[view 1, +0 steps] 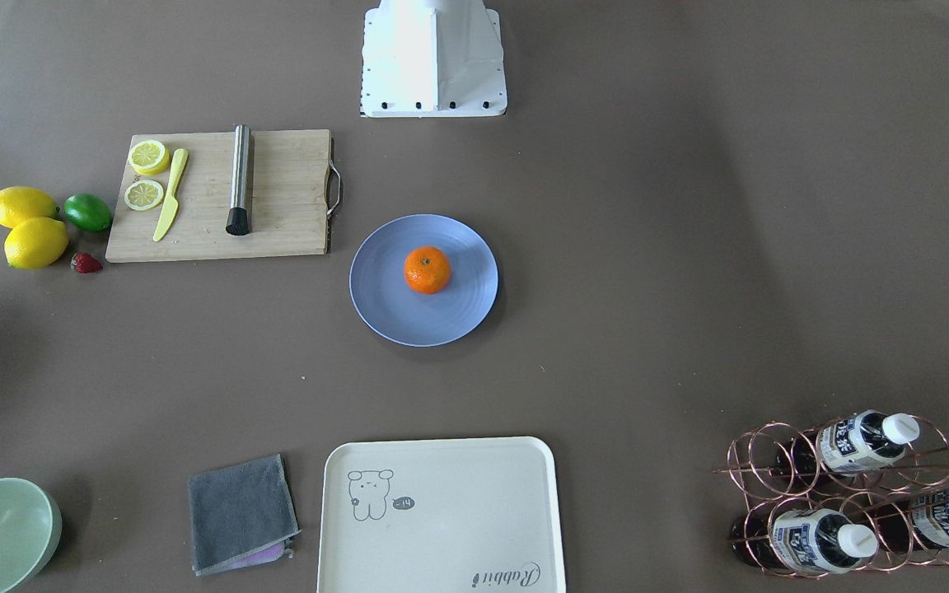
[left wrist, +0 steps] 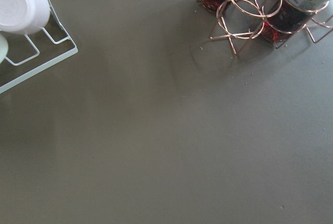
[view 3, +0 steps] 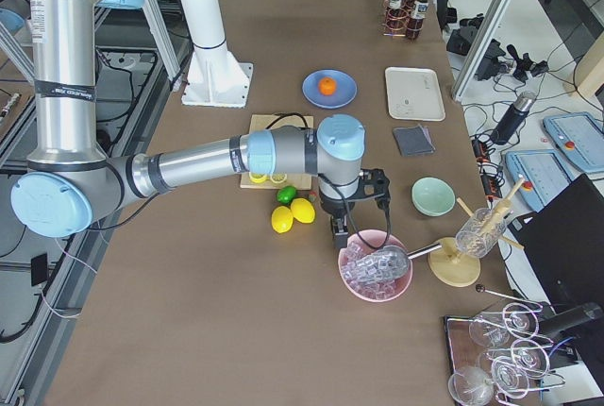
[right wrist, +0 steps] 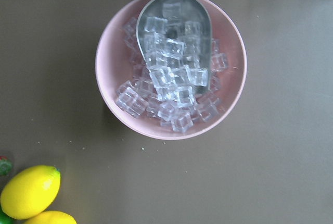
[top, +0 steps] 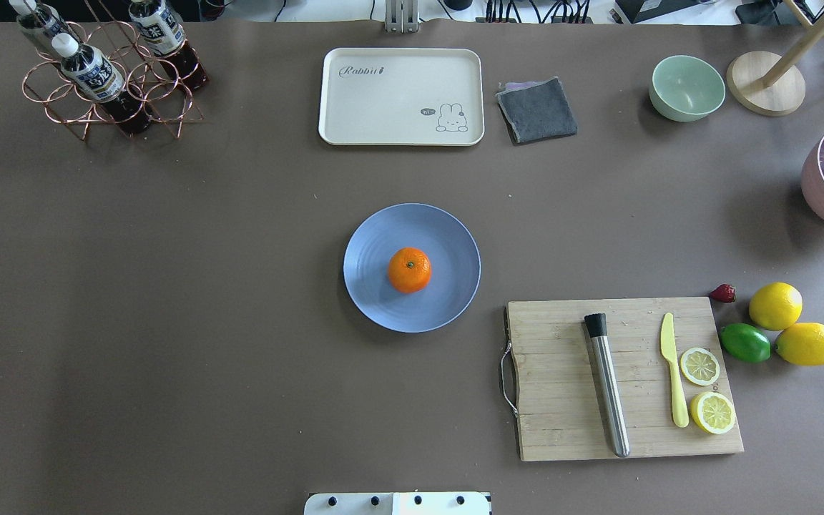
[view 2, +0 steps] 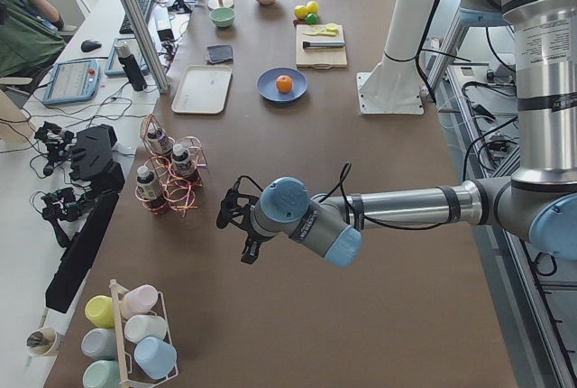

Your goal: Pick orange to plate

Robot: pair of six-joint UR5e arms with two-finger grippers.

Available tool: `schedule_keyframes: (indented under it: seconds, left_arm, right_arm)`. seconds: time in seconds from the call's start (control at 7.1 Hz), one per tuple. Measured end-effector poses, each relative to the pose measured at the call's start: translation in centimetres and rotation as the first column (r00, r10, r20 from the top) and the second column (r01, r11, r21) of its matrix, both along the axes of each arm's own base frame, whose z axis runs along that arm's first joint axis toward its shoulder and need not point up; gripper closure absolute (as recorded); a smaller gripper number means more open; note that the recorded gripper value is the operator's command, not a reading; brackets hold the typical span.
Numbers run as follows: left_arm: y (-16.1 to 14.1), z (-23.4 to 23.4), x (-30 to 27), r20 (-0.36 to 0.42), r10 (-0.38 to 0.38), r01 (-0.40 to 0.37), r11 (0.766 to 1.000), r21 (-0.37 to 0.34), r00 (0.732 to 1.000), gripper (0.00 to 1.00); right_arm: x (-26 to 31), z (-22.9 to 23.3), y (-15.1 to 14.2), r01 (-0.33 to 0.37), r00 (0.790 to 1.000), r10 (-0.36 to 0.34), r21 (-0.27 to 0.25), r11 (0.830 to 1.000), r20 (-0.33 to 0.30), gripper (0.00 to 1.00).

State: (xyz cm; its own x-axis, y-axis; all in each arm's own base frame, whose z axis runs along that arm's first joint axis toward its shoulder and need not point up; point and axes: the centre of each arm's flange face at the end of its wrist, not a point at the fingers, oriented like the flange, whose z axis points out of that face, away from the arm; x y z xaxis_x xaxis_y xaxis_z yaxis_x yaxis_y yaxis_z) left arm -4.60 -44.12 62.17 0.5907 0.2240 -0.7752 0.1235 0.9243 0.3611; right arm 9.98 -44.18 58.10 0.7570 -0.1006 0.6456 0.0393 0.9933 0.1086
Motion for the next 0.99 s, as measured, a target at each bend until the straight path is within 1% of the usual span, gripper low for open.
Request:
schedule_keyframes:
  seconds: [0.14,0.28,0.42,0.56,0.7,0.99]
  left_arm:
    - [-0.5,-1.2,0.7,0.009,0.029,-0.029,1.0,-0.003,1.0,0.02]
    - [-0.9,-2.8,0.8,0.032,0.066,-0.066,0.998,-0.001,0.997,0.02]
    - [-1.0,-4.9,0.4,0.062,0.094,-0.094,0.996,-0.003,0.994,0.02]
    - [-0.7,-6.5,-0.4,0.099,0.108,-0.109,0.994,-0.002,0.989,0.02]
    - [-0.4,-6.7,-1.3,0.147,0.113,-0.114,0.993,0.003,0.983,0.02]
    - [0.9,-4.7,-2.7,0.249,0.097,-0.093,0.995,-0.027,0.964,0.02]
  right_arm:
    - [2.2,2.5,2.6,-0.03,1.0,0.031,-0.033,0.999,0.004,0.0]
    - [3.2,3.9,4.2,-0.053,0.999,0.053,-0.059,0.997,0.007,0.0]
    - [3.5,4.5,4.9,-0.066,0.998,0.067,-0.076,0.995,0.009,0.0]
    - [3.7,4.8,5.1,-0.075,0.997,0.076,-0.088,0.993,0.01,0.0]
    - [3.7,5.3,4.9,-0.081,0.996,0.083,-0.102,0.992,0.015,0.0]
    - [3.5,5.6,4.3,-0.108,0.993,0.113,-0.131,0.985,0.033,0.0]
